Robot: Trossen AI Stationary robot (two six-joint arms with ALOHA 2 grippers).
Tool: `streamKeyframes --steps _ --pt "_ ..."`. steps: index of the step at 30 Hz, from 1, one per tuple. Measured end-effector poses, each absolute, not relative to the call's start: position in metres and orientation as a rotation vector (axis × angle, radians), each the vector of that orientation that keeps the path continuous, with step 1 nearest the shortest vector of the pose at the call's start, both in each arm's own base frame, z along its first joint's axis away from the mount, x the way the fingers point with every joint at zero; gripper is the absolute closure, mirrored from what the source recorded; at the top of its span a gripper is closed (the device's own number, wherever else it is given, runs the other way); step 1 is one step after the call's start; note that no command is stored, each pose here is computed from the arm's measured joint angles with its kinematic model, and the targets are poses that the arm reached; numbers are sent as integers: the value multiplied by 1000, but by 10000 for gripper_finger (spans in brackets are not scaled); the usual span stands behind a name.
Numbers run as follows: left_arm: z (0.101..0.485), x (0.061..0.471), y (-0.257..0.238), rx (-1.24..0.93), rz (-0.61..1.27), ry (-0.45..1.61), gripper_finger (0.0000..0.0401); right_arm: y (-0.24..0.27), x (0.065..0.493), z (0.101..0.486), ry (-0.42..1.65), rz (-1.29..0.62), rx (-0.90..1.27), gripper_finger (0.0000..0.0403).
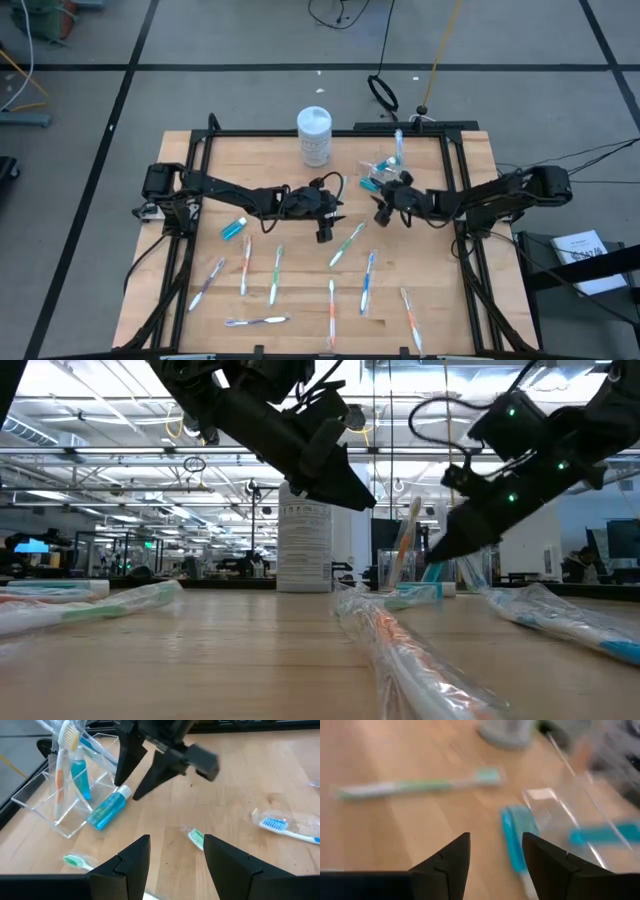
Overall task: Pick & Place toothbrushing station
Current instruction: Put the mouthwash into the transparent mesh organizer
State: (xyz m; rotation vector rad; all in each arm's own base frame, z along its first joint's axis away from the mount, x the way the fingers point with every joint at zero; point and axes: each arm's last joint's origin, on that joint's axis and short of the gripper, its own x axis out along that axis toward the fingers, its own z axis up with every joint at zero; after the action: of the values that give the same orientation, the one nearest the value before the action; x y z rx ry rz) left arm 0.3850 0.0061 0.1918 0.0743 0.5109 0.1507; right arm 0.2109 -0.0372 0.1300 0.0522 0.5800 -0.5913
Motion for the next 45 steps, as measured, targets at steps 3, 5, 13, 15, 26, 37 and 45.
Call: streamKeyframes --steps 3,5,13,15,26,37,45 --pt "192 385 6 78 150 506 212 -43 205 124 648 -642 88 227" --pt "192 385 6 81 150 506 212 -48 202 122 665 -672 105 227" --pt "192 385 7 81 152 505 212 -64 195 117 635 -693 172 226" --pt "192 385 7 81 152 505 212 -65 194 114 648 -658 200 226" --pt "193 386 14 87 164 497 212 -71 199 98 693 -652 160 226" --pt "193 386 18 83 175 496 212 -71 201 93 717 -603 113 292" --pt "193 385 18 84 175 498 212 -70 201 95 717 -594 104 315"
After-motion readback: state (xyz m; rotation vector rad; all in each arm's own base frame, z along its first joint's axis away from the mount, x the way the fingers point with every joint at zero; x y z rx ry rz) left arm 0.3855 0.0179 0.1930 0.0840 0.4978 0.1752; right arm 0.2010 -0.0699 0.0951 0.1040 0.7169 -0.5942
